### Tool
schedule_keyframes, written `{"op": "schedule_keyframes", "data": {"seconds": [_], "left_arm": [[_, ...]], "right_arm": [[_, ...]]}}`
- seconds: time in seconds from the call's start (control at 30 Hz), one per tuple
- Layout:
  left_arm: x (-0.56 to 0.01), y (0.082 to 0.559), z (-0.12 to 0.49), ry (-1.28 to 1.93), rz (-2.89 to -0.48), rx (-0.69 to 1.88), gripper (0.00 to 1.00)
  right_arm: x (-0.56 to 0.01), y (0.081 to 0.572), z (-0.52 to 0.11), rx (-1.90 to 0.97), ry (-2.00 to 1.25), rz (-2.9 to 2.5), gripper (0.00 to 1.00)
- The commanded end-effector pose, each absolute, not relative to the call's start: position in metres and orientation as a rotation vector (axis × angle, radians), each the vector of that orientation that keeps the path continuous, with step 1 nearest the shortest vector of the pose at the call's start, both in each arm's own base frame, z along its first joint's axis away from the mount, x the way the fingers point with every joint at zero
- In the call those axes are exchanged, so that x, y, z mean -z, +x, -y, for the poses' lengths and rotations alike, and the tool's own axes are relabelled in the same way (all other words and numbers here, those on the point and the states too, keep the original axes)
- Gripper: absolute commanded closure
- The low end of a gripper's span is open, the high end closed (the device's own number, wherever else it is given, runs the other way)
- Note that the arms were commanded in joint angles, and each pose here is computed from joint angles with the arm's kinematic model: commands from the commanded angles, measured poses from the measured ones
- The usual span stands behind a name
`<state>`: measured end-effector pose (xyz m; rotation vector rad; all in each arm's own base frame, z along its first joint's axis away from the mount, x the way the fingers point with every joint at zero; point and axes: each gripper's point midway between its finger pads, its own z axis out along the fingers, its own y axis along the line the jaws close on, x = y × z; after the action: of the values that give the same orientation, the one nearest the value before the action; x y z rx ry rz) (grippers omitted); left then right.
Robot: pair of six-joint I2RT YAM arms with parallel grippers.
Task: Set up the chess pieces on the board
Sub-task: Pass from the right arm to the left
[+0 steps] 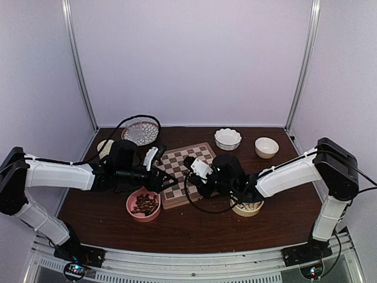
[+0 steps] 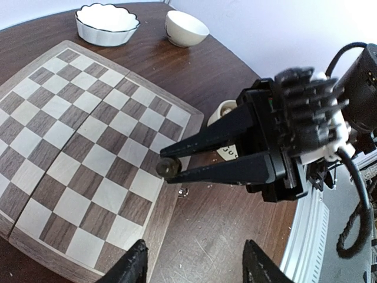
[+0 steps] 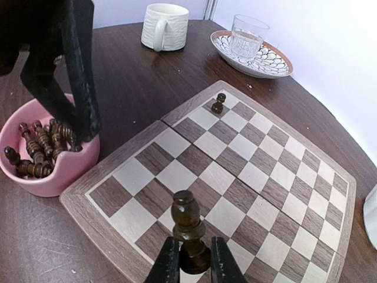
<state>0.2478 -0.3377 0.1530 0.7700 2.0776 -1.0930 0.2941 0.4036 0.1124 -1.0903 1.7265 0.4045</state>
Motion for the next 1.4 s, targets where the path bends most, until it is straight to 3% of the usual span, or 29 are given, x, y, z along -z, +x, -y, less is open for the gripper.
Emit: {"op": "schedule_keyframes", "data": {"seconds": [0.0, 0.67, 0.87, 1.1, 1.23, 1.37], "left_arm": [[-0.167, 0.258, 0.345, 0.743, -1.958, 1.126, 0.48], [-0.163, 0.256, 0.352, 0.696, -1.917, 1.233, 0.55], [-0.162, 0.256, 0.355, 0.709, -1.920, 1.246, 0.76], [-0.160, 0.256, 0.355, 0.708, -1.930, 1.243, 0.72], [-0.160, 0.255, 0.355, 0.709, -1.927, 1.243, 0.77], [-0.161, 0.256, 0.355, 0.712, -1.930, 1.240, 0.95]], "right_arm": [[-0.122, 0.288, -0.420, -0.644, -0.997, -1.733, 1.00], [-0.135, 0.250, -0.443, -0.784, -1.085, -1.625, 1.00], [-0.135, 0.246, -0.448, -0.808, -1.072, -1.630, 1.00], [-0.142, 0.249, -0.446, -0.858, -0.988, -1.643, 0.99], [-0.141, 0.248, -0.448, -0.870, -0.987, -1.650, 0.98], [-0.140, 0.249, -0.448, -0.869, -0.988, -1.655, 0.94]]}}
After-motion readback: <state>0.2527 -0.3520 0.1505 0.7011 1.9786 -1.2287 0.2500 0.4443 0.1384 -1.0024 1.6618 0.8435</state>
